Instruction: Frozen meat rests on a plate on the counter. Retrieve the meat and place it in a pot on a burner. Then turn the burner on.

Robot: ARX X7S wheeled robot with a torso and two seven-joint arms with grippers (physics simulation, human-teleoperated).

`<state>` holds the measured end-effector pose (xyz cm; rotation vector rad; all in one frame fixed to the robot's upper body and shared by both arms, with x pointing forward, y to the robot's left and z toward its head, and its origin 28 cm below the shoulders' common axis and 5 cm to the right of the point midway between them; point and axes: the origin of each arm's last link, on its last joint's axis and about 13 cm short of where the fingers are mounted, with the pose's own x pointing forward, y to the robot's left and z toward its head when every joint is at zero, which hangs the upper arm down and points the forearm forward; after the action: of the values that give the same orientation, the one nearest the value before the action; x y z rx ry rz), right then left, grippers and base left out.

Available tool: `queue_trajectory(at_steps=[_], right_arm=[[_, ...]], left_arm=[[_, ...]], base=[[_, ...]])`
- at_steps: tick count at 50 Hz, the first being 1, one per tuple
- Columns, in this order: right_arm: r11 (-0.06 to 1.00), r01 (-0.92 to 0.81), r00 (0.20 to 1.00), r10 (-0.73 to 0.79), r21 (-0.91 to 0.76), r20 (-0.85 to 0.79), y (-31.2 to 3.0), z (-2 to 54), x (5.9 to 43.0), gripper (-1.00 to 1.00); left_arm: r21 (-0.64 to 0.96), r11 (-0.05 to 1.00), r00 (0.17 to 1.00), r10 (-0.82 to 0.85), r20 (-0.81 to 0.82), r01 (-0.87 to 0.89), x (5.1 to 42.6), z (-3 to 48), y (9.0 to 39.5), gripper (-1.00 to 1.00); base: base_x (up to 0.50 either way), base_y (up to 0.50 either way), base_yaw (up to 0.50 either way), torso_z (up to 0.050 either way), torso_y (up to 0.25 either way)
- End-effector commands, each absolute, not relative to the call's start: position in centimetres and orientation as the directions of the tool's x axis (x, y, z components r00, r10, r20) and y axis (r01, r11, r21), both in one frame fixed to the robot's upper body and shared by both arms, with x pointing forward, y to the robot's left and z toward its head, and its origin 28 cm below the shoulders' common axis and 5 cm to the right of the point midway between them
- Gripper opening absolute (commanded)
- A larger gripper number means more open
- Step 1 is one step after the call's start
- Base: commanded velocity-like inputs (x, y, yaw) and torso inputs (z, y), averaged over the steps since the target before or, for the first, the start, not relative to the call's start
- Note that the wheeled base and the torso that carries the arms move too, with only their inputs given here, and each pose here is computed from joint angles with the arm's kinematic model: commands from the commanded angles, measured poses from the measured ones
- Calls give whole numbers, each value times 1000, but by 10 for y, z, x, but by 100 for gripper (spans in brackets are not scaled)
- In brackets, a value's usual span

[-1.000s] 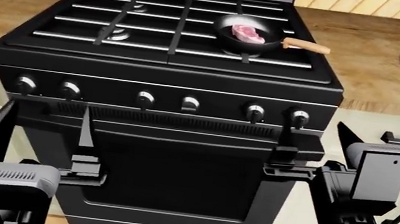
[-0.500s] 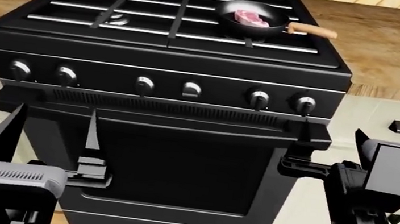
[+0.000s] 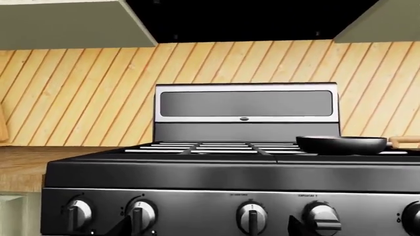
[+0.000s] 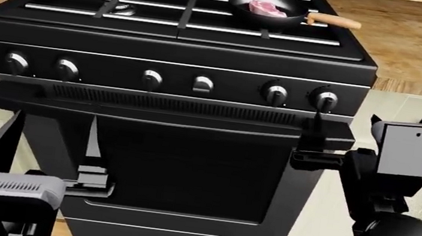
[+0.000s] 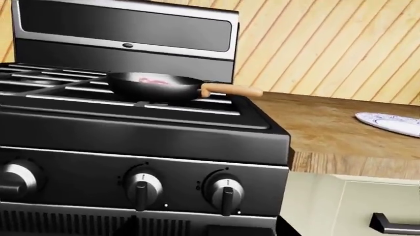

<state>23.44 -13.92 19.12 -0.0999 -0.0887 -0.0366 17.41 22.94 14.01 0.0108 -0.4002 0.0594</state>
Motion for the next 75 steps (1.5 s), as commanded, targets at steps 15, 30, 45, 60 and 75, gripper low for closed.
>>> queue_trajectory(at_steps=[15, 30, 45, 60, 75], right_arm=[[995, 52, 999, -52, -90, 4, -149, 198, 262, 100], [999, 31, 998, -33, -42, -47, -143, 192, 274, 100], [995, 96, 995, -97, -23, -19, -135, 193, 286, 100], [990, 126, 991, -129, -67, -45, -130, 182, 297, 100], [988, 123, 991, -127, -93, -43, -132, 186, 310, 100]], left_arm=[[-17, 998, 925, 58, 375, -56, 177, 138, 231, 100], [-23, 998, 925, 69, 373, -65, 176, 138, 234, 100], [-38, 997, 932, 82, 352, -73, 174, 132, 238, 100], [-83, 993, 938, 108, 330, -85, 172, 131, 243, 100], [-90, 992, 938, 112, 328, -87, 172, 131, 244, 100]], base=[[0, 0, 0, 0, 0], [0, 0, 0, 0, 0], [0, 0, 0, 0, 0], [0, 0, 0, 0, 0], [0, 0, 0, 0, 0]])
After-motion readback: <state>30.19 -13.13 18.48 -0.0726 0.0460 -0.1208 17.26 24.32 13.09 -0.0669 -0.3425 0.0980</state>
